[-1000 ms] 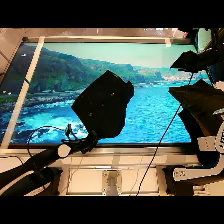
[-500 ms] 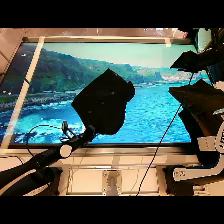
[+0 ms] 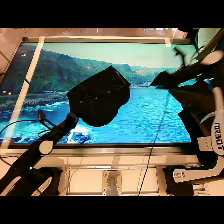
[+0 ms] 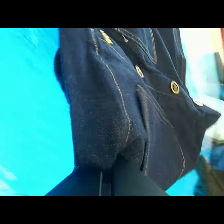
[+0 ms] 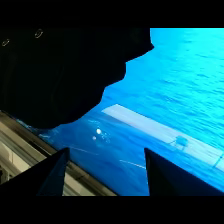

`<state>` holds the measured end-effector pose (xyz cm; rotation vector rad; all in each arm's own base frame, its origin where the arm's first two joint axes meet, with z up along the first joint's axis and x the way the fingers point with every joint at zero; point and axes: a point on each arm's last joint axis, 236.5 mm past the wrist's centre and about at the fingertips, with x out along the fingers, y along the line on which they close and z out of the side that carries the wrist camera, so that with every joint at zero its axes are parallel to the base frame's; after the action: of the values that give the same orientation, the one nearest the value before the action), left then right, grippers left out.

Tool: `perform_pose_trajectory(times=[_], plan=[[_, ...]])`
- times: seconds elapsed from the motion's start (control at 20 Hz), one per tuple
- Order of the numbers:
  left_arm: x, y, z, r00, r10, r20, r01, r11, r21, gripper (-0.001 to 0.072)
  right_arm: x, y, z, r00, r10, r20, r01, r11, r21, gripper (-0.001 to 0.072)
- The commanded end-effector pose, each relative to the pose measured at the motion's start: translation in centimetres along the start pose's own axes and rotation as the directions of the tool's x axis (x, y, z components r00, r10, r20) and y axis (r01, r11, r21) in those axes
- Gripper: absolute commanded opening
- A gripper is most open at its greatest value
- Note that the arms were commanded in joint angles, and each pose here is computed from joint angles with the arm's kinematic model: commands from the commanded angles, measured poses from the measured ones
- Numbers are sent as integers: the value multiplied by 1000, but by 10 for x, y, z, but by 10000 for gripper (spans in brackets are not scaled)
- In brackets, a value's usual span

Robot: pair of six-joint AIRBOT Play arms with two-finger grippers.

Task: Fold the clothes and pants, and hang the long-sleeved shirts on hangers.

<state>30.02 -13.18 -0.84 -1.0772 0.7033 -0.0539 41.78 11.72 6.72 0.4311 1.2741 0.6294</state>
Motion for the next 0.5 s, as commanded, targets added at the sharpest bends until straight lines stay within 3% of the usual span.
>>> perform_pose_trajectory(times=[0.0,0.25,0.45], plan=[[-20,14,13,998,61,2,-62,996,68,38,98,-12,-10,995,-53,87,51,998,31,523],[-23,14,11,998,62,-6,-62,995,73,38,177,12,-65,994,24,-102,-27,999,-26,524],[-23,15,9,998,68,-14,-67,995,73,38,206,24,-56,996,70,-49,-74,994,-78,523]])
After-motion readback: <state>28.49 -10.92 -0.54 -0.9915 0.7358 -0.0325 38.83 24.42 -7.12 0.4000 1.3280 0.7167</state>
